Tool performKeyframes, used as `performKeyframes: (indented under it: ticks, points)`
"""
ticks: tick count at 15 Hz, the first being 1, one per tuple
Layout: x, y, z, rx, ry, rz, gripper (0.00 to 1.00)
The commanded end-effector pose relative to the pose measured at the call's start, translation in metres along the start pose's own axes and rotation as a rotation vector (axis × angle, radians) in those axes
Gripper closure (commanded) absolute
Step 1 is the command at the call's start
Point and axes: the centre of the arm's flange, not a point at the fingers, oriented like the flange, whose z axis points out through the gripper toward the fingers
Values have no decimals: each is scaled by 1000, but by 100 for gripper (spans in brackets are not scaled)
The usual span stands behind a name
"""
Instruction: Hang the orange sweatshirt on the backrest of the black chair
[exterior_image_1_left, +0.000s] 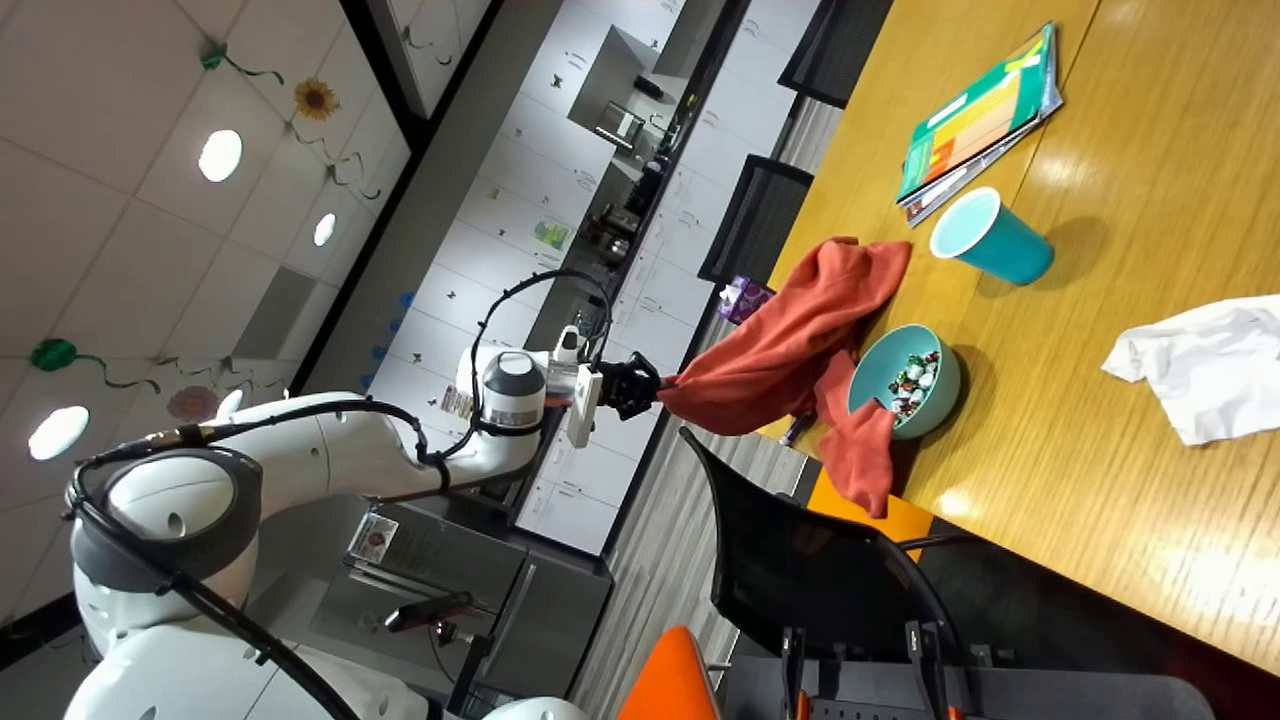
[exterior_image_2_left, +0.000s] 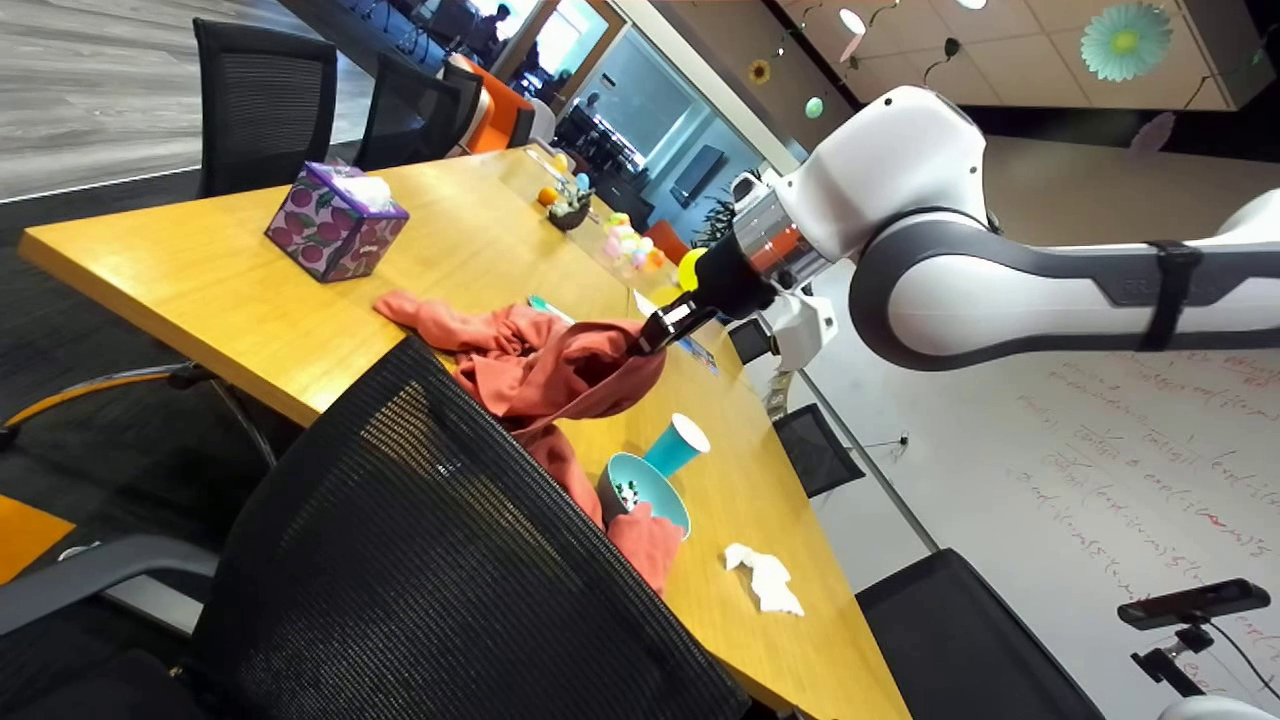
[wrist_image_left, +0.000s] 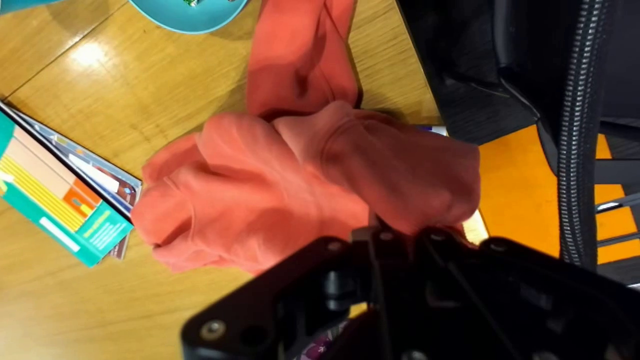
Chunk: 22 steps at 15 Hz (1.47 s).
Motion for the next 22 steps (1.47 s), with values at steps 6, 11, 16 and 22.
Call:
performKeyframes:
  ticks: [6,11,16,22]
  points:
    - [-27,-55,-86,-151,92,-53,99]
    - [-61,-106,-175,-261,160,-76,99]
    - [-95,-156,-264,-407,225,-102,99]
    - [-118,-206,-336,-536,300,-145,99]
